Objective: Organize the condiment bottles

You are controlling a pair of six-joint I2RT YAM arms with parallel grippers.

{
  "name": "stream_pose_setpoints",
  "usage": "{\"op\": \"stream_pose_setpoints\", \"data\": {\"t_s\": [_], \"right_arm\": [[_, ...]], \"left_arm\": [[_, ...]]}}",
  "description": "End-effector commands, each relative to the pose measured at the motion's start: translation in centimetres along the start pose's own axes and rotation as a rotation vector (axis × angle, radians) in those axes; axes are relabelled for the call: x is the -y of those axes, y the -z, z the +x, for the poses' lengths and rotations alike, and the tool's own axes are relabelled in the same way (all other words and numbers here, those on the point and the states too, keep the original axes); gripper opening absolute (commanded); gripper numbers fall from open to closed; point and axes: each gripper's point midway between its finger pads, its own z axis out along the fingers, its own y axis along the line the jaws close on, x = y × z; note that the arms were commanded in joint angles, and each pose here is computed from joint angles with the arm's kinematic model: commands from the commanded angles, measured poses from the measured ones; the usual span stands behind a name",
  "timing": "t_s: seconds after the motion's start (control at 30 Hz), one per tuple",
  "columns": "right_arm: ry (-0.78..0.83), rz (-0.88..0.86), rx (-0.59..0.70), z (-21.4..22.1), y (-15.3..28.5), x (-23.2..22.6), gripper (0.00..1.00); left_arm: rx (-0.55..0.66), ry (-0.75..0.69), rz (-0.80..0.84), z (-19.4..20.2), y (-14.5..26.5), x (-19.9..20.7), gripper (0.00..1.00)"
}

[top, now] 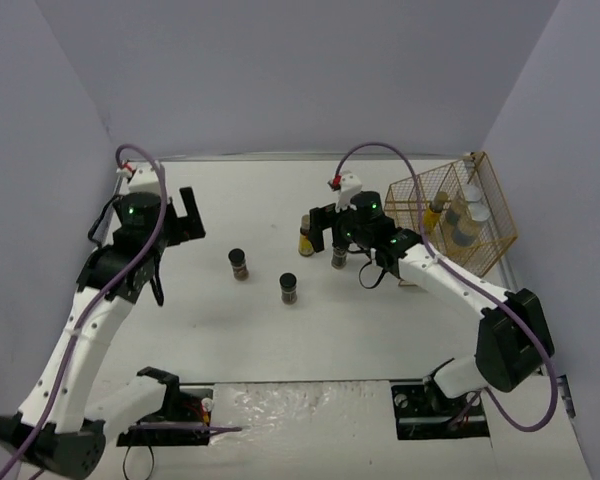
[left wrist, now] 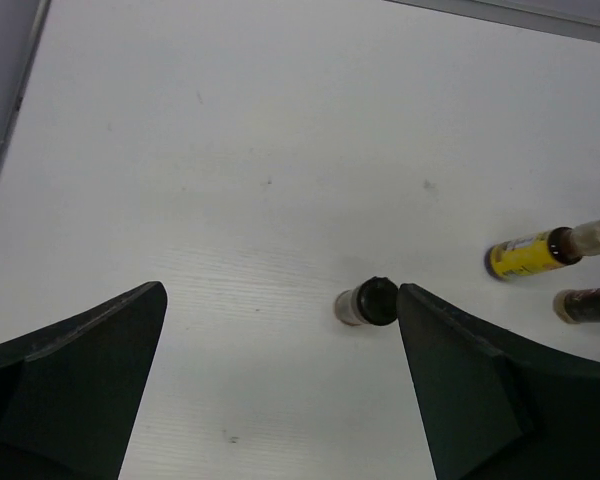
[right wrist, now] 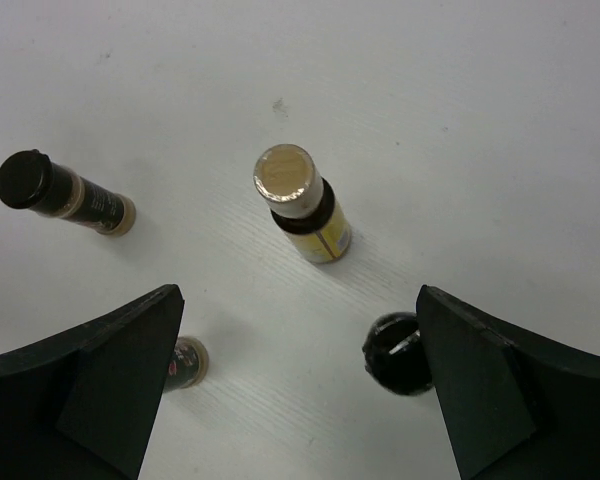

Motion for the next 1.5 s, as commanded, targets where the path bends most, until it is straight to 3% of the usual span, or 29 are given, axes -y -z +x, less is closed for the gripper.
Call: {"op": "stream_pose_setpoints", "data": {"t_s": [0.0,0.33,0.63,0.93,1.03,1.13,1.33,1.47], "right_arm": [[0.098,-0.012,0.165,-5.0,-2.6,-1.6,0.98],[0.122,0.021,0.158,-4.0,-6.6,-1.0,0.86],[0.138,-0.012,0.167,-3.7,-8.1,-1.6,0.64],[0.154,-0.02,0.166,-3.6,-8.8,-2.0,0.34],[0.156,-0.013,0.161,-3.6,-8.9,-2.0,0.18],[0.153,0.004,0.183,-4.5,-7.8,-1.7,0.0],[0.146,0.063,0.277,-9.3,-3.3,-1.5,0.0],[0.104,0.215,0.387,-14.5,3.0,0.4,0.0]], "left_arm": [[0.106,-0.028,-0.081,-0.2,1.9,-3.3,0.97],[0.101,-0.046,-0.101,2.5,1.5,-4.4,0.97],[0.099,-0.046,-0.1,2.7,1.7,-4.4,0.97],[0.093,-0.048,-0.072,2.8,1.5,-3.9,0.97],[0.092,-0.048,-0.074,2.9,1.5,-3.9,0.97],[0.09,-0.05,-0.074,2.9,1.5,-3.9,0.97],[0.091,-0.05,-0.073,2.9,1.5,-3.9,0.97],[0.092,-0.05,-0.074,2.9,1.5,-3.9,0.97]]}}
